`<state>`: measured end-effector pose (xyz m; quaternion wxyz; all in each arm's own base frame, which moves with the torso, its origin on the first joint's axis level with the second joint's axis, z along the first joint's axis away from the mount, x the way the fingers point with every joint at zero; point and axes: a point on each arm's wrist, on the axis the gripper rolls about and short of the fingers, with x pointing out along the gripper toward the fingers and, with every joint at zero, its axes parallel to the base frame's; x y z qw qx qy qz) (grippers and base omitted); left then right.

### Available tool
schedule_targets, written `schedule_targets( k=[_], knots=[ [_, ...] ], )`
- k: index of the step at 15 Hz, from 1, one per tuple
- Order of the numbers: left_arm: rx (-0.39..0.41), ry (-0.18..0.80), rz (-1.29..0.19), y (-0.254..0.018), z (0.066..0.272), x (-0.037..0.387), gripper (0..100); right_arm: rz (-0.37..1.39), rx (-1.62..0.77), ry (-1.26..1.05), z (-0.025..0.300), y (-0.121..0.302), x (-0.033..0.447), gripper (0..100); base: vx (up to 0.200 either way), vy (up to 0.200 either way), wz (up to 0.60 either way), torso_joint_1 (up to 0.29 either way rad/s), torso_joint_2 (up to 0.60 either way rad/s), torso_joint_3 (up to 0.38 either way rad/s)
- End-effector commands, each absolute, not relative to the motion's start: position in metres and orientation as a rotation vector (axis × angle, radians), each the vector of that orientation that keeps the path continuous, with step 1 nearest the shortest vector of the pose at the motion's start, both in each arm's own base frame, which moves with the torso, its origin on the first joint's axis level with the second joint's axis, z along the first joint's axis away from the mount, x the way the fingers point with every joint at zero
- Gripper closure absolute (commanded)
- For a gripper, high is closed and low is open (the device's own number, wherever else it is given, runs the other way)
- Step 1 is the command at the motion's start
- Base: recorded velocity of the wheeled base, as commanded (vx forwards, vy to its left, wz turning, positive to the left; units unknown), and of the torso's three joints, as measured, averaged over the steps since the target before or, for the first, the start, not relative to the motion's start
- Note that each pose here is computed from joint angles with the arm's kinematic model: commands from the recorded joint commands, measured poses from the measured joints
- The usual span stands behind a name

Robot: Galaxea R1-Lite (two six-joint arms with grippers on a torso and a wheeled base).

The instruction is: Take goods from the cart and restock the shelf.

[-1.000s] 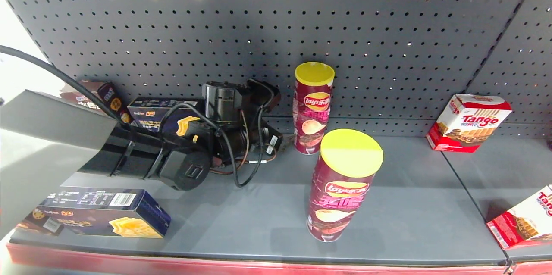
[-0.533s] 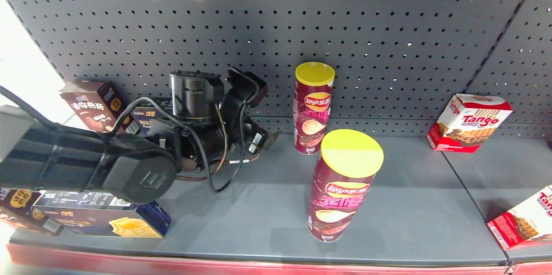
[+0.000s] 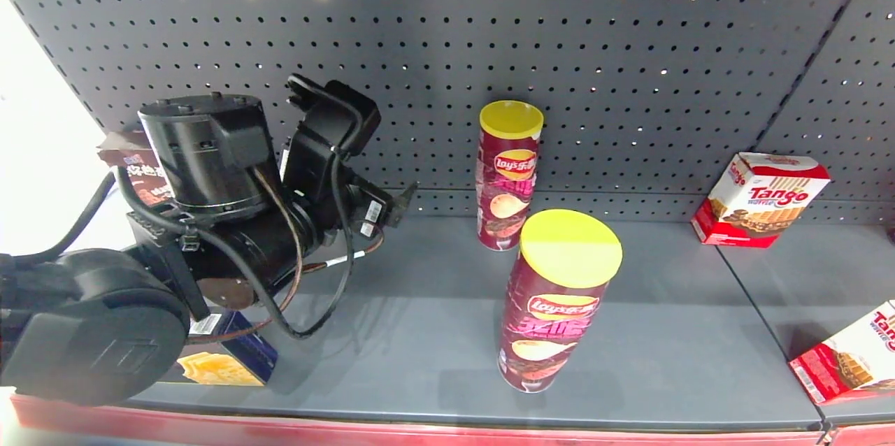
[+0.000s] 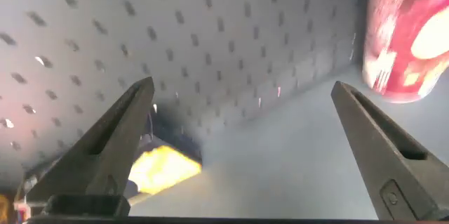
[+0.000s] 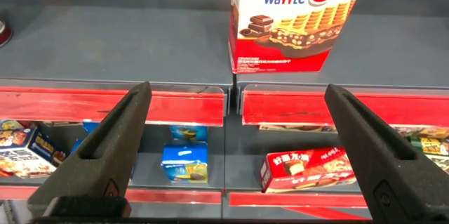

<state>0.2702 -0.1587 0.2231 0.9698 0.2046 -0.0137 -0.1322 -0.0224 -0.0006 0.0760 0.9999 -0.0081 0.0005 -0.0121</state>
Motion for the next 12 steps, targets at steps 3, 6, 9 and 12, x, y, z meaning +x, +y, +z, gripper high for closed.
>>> schedule_targets(
  k=[3, 6, 9, 12],
  knots=[
    [0.401, -0.051, -0.251, -0.155, 0.228, 0.272, 0, -0.031, 0.026, -0.079, 0.104, -0.001, -0.027, 0, 0.0, 0.0, 0.0, 0.0, 0.0, 0.0],
    [0.397, -0.061, -0.241, -0.153, 0.232, 0.273, 0, 0.092, 0.14, -0.064, 0.228, 0.001, 0.003, 0, 0.0, 0.0, 0.0, 0.0, 0.0, 0.0],
    [0.388, -0.049, -0.233, -0.15, 0.245, 0.275, 0, 0.35, -0.059, 0.045, 0.25, 0.014, 0.061, 0, 0.0, 0.0, 0.0, 0.0, 0.0, 0.0],
    [0.36, -0.042, -0.221, -0.146, 0.244, 0.276, 0, 0.527, -0.096, 0.142, 0.245, 0.04, 0.103, 0, 0.0, 0.0, 0.0, 0.0, 0.0, 0.0]
  ],
)
